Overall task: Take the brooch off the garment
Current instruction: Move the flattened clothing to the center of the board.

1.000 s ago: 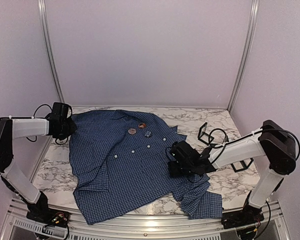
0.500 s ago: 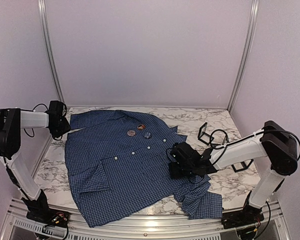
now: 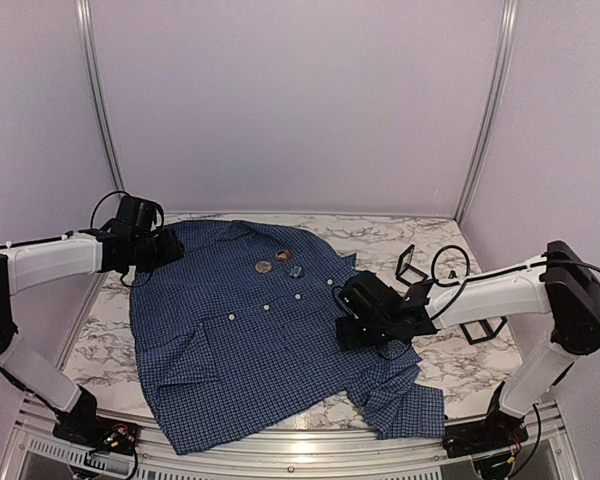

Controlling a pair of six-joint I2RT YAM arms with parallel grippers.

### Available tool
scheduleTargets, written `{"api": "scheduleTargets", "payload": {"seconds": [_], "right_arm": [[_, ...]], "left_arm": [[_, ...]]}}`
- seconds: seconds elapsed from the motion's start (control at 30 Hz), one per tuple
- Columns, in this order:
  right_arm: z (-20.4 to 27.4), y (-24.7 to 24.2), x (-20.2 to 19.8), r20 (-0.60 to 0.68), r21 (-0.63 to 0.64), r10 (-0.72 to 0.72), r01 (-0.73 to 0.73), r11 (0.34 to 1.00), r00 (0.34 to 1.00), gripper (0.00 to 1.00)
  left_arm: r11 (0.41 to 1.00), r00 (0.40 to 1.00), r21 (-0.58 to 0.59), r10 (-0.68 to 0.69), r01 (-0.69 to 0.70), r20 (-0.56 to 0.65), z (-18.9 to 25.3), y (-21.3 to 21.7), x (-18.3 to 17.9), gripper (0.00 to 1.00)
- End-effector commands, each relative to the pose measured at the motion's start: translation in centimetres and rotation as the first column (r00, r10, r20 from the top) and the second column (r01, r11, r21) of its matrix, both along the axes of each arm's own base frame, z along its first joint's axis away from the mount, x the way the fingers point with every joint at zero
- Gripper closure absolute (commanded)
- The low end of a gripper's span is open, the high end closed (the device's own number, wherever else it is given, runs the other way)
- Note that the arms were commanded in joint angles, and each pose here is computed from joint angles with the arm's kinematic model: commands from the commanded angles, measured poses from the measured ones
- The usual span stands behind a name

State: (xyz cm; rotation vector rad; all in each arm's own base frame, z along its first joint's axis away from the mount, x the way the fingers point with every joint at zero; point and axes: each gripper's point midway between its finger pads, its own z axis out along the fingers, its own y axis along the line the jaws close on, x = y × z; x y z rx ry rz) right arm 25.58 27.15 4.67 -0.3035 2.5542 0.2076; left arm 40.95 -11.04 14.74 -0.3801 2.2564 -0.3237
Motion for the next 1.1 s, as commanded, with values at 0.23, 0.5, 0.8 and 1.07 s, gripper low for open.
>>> {"api": "scheduleTargets", "payload": {"seconds": [0.23,0.5,0.8,1.07], "right_arm": [[5.3,2.9,9.2,0.106,0.031,-0.030,0.027,0.999,0.994,0.38],[2.1,2.8,13.7,0.094,-0.020,-0.046,0.048,0.999,0.994,0.49],[-3.3,1.6,11.0,-0.025,-0.040,-0.058,0.057,0.998,0.998,0.59],[-4.3,2.8,7.4,-0.077,-0.073,-0.014,0.009,0.997,0.997,0.61]], "left_arm": [[0.942,0.947,-0.150,-0.315,0.302,-0.071,-5.3,-15.2,-4.2,0.41],[0.920,0.925,-0.199,-0.364,0.338,-0.111,-8.9,-18.5,-3.7,0.45],[0.934,0.922,-0.205,-0.332,0.293,-0.198,-12.8,-15.6,-7.8,0.48],[0.944,0.925,-0.189,-0.310,0.271,-0.218,-13.8,-12.7,-11.1,0.48]]}}
